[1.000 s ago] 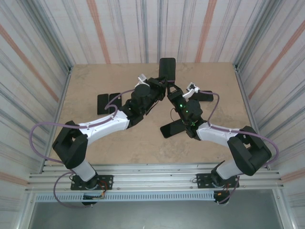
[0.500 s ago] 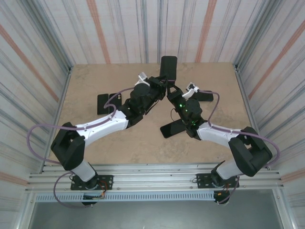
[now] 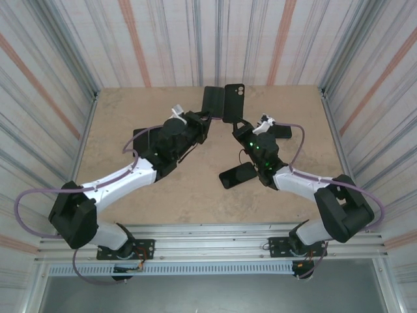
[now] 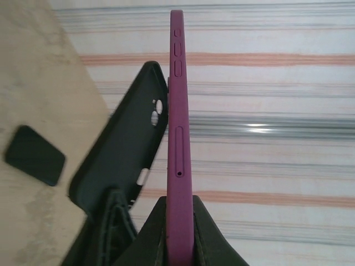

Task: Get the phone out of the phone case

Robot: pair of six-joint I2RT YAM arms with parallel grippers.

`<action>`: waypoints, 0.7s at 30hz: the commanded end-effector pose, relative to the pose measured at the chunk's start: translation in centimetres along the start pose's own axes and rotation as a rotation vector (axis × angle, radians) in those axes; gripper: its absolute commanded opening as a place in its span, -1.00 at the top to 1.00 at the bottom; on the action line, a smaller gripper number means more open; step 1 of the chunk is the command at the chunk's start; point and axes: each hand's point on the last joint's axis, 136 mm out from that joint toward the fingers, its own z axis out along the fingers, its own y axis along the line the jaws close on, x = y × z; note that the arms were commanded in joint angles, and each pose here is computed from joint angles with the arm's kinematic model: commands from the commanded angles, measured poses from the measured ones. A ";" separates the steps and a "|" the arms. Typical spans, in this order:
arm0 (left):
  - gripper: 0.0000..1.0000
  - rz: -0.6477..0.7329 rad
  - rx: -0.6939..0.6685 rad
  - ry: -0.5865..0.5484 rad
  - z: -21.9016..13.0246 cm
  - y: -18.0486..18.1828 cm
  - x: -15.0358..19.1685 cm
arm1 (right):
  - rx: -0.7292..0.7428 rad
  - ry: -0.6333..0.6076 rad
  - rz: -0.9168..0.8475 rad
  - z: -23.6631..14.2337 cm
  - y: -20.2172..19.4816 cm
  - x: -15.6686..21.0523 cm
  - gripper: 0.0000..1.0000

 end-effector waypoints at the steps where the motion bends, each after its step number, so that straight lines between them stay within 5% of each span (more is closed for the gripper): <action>1: 1.00 0.040 0.004 0.027 -1.0 0.4 -1.7 | 0.012 0.098 0.010 1.2 0.0 2.0 1.00; 21: 1.00 0.036 -0.149 -0.059 -1.3 14.3 -11.4 | 0.108 0.308 0.038 4.4 -3.5 11.2 1.00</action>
